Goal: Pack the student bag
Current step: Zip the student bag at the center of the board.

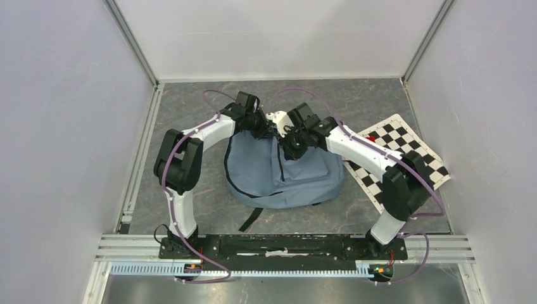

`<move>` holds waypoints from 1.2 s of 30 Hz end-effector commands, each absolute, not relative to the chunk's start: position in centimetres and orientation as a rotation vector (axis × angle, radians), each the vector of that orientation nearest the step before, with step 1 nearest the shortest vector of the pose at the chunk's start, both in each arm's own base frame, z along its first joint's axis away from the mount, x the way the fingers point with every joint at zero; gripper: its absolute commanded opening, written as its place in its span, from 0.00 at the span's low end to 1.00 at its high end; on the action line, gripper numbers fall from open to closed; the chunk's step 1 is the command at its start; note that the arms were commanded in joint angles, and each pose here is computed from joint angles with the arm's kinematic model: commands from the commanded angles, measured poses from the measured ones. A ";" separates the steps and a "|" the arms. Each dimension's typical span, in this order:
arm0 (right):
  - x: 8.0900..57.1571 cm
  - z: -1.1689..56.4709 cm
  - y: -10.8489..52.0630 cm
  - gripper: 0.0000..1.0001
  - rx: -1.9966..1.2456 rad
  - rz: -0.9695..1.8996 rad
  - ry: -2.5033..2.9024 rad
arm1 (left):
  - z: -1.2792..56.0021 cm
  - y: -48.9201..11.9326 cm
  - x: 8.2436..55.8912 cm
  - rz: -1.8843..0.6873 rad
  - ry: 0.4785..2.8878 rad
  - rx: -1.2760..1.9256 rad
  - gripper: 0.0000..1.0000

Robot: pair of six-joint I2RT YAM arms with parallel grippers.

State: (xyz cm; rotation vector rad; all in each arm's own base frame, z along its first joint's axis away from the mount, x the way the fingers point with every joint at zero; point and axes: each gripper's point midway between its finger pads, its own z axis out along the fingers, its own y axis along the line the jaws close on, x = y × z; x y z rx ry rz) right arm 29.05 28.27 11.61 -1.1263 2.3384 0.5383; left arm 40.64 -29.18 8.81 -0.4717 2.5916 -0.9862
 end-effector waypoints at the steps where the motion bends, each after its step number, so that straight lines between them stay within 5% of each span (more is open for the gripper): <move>1: 31.7 15.0 29.1 0.17 -1.063 0.483 2.256 | 13.0 -30.1 42.2 -1.114 2.457 -0.445 0.02; 8: 35.7 13.8 29.8 0.35 -1.073 0.372 2.228 | 12.9 -29.9 41.5 -1.119 2.461 -0.446 0.02; 17: 36.1 10.2 30.1 0.42 -1.124 0.364 2.237 | 13.3 -30.0 41.5 -1.133 2.456 -0.436 0.02; 28: 37.3 7.9 29.1 0.26 -1.116 0.196 2.171 | 13.6 -30.0 41.5 -1.140 2.453 -0.440 0.02; 32: 36.7 7.7 30.1 0.01 -1.142 0.242 2.162 | 13.5 -30.0 41.5 -1.137 2.452 -0.444 0.02; 36: 35.4 8.8 30.6 0.00 -1.150 0.319 2.167 | 13.5 -30.0 41.6 -1.133 2.447 -0.453 0.02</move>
